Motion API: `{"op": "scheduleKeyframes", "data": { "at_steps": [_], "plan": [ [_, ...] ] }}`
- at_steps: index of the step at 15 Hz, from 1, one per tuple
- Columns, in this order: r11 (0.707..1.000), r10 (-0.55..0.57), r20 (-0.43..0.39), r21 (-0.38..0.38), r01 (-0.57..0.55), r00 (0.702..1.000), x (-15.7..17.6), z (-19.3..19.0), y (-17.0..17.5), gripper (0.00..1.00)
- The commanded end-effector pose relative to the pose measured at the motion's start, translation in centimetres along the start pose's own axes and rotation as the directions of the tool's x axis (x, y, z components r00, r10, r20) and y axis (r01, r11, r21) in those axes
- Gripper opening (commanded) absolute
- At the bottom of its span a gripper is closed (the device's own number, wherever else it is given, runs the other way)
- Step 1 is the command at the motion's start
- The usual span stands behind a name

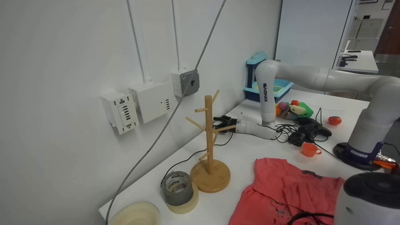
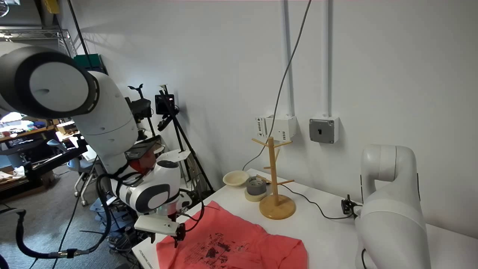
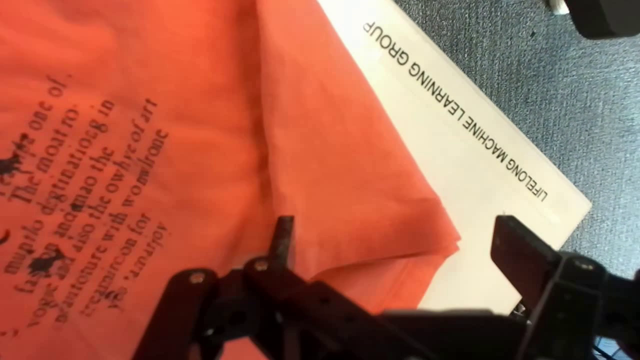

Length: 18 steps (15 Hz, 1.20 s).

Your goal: Unfold the T-shirt on the table.

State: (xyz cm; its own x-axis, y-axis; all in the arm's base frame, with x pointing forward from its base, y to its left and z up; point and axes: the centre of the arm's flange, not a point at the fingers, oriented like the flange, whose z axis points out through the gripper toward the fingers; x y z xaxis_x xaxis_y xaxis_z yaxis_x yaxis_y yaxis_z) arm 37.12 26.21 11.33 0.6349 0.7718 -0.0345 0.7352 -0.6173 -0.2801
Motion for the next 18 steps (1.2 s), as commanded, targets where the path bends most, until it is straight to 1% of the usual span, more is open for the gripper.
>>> {"op": "scheduleKeyframes", "data": {
  "at_steps": [1, 9, 12, 16, 18],
  "plan": [
    [0.999, -0.035, -0.020, -0.010, 0.034, 0.999, 0.2, 1.1, 0.4, 1.00],
    [0.992, -0.123, -0.028, -0.035, 0.122, 0.992, 1.2, 2.0, 0.3, 1.00],
    [0.991, -0.125, -0.014, -0.042, 0.125, 0.992, 1.5, 1.4, 0.6, 0.99],
    [0.994, -0.105, 0.007, -0.031, 0.105, 0.994, 1.7, 0.3, 1.2, 1.00],
    [0.995, -0.095, 0.021, -0.025, 0.095, 0.995, 1.8, 0.5, 1.6, 0.99]
  ]
}}
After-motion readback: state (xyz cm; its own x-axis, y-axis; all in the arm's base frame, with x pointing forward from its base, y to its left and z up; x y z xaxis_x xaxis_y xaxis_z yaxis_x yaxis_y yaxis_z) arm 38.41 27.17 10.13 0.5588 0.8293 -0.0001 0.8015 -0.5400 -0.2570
